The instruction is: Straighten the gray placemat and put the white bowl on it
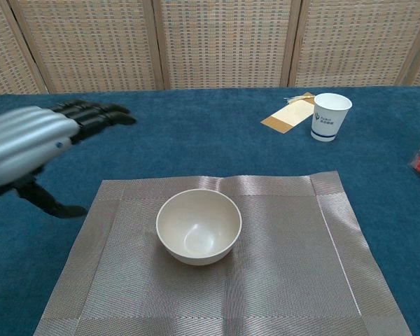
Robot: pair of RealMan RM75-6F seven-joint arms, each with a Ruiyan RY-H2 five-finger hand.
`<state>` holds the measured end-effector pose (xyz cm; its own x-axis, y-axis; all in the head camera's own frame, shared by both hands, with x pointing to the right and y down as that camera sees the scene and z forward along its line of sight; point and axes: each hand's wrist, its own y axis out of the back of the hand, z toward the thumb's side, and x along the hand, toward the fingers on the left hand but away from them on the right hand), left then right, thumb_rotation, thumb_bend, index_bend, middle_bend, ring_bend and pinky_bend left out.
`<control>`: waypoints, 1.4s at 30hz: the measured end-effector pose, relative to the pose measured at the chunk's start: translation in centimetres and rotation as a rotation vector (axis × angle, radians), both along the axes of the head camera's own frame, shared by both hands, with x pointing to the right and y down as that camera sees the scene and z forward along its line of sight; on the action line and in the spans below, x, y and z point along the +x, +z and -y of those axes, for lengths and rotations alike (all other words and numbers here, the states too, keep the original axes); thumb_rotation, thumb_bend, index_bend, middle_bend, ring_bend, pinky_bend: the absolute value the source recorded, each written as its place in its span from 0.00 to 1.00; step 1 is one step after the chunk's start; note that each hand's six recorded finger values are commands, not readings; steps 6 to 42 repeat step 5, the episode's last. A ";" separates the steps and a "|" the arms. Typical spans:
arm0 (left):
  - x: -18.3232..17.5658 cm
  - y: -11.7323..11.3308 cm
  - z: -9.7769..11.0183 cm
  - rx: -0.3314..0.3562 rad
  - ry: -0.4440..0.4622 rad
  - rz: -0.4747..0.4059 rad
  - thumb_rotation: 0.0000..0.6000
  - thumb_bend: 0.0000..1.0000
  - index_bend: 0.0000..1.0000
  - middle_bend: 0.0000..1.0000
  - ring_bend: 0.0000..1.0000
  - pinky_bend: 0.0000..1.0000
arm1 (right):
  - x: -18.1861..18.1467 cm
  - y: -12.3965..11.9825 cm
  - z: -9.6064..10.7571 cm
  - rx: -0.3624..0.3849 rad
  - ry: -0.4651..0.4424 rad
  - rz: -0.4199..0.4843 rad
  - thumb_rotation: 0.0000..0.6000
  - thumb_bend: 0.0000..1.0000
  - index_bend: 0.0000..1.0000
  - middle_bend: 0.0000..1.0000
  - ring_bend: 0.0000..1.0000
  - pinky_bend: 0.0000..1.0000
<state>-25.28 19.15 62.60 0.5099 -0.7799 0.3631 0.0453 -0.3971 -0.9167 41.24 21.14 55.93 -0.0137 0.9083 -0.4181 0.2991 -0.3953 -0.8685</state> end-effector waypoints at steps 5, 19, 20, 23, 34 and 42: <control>-5.3 -2.2 0.4 0.061 -0.136 0.080 1.00 0.09 0.02 0.00 0.00 0.00 | -0.1 0.7 -0.1 -0.025 -0.013 -0.024 1.00 0.15 0.23 0.00 0.00 0.00; -5.3 -2.2 0.4 0.061 -0.136 0.080 1.00 0.09 0.02 0.00 0.00 0.00 | -0.1 0.7 -0.1 -0.025 -0.013 -0.024 1.00 0.15 0.23 0.00 0.00 0.00; -5.3 -2.2 0.4 0.061 -0.136 0.080 1.00 0.09 0.02 0.00 0.00 0.00 | -0.1 0.7 -0.1 -0.025 -0.013 -0.024 1.00 0.15 0.23 0.00 0.00 0.00; -5.3 -2.2 0.4 0.061 -0.136 0.080 1.00 0.09 0.02 0.00 0.00 0.00 | -0.1 0.7 -0.1 -0.025 -0.013 -0.024 1.00 0.15 0.23 0.00 0.00 0.00; -5.3 -2.2 0.4 0.061 -0.136 0.080 1.00 0.09 0.02 0.00 0.00 0.00 | -0.1 0.7 -0.1 -0.025 -0.013 -0.024 1.00 0.15 0.23 0.00 0.00 0.00; -5.3 -2.2 0.4 0.061 -0.136 0.080 1.00 0.09 0.02 0.00 0.00 0.00 | -0.1 0.7 -0.1 -0.025 -0.013 -0.024 1.00 0.15 0.23 0.00 0.00 0.00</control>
